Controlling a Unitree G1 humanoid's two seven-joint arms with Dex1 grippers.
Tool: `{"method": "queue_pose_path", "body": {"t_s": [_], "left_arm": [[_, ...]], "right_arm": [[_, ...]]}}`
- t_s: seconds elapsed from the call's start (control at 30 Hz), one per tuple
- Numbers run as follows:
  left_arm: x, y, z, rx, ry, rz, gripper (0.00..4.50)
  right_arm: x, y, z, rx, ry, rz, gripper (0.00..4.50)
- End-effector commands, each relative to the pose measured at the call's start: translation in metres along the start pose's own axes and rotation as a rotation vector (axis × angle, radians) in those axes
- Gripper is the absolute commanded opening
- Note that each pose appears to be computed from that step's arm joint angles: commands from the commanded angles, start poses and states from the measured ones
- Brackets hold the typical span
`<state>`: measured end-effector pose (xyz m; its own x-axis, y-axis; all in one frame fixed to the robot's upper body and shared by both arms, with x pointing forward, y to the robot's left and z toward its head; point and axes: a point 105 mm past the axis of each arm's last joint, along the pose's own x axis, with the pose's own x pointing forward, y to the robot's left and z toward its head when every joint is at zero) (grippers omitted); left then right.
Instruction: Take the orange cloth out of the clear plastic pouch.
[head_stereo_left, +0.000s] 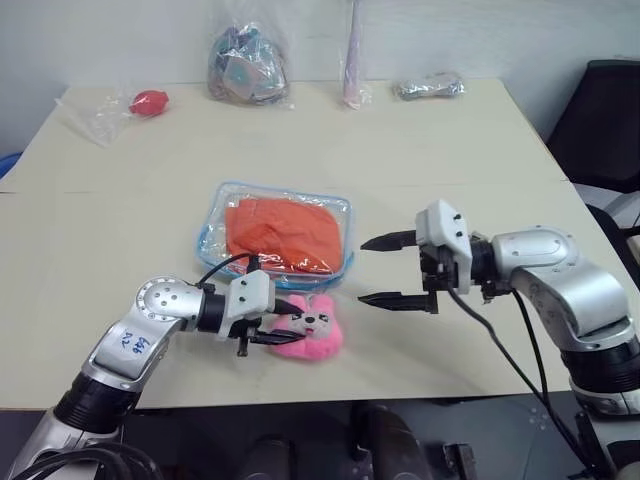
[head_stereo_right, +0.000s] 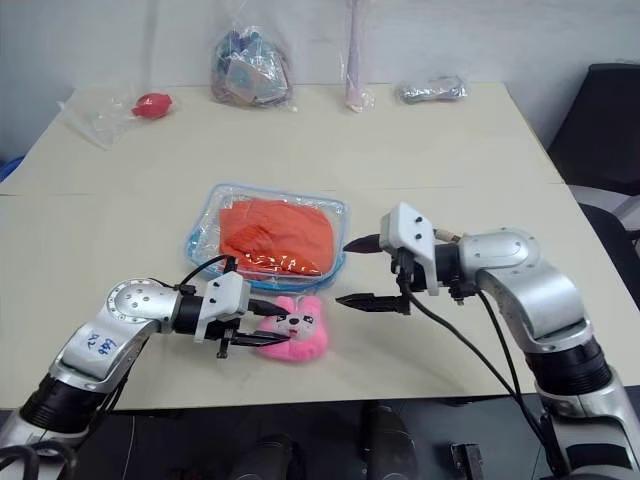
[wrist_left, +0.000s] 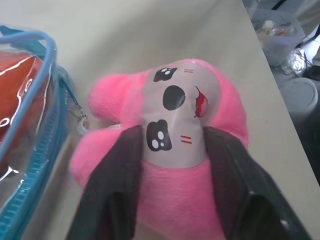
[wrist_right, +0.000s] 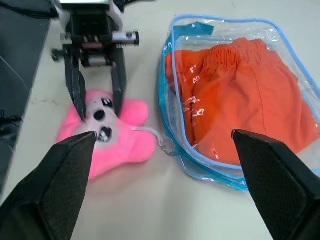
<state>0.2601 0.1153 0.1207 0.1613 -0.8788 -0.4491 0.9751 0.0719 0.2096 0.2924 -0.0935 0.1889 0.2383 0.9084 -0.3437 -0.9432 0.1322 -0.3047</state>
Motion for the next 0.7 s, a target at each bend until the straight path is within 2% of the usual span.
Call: {"method": "queue_pose_path", "body": {"t_s": [0.03, 0.1, 0.27, 0.4, 0.53, 0.63, 0.7], "left_arm": [[-0.008, -0.002, -0.002, -0.006, 0.019, 0.016, 0.57], [-0.011, -0.003, -0.001, -0.008, 0.018, 0.023, 0.02], [-0.022, -0.006, 0.0, 0.0, 0.058, 0.046, 0.0], [-0.052, -0.012, 0.004, 0.024, 0.119, 0.062, 0.0], [-0.076, -0.011, 0.008, 0.025, 0.153, 0.095, 0.0], [-0.079, -0.011, 0.007, 0.026, 0.163, 0.103, 0.0], [-0.076, -0.009, 0.006, 0.027, 0.159, 0.112, 0.0]], "right_arm": [[0.004, -0.002, 0.002, -0.055, -0.009, -0.008, 4.5], [0.005, -0.003, 0.001, -0.06, -0.01, -0.007, 4.5], [0.012, -0.006, -0.005, -0.144, 0.016, -0.006, 4.5], [0.029, -0.01, -0.013, -0.266, 0.031, -0.022, 4.5], [0.046, -0.018, -0.014, -0.277, -0.014, -0.067, 4.5], [0.058, -0.024, -0.022, -0.251, -0.026, -0.101, 3.9], [0.063, -0.019, -0.029, -0.307, -0.003, -0.079, 3.25]]}}
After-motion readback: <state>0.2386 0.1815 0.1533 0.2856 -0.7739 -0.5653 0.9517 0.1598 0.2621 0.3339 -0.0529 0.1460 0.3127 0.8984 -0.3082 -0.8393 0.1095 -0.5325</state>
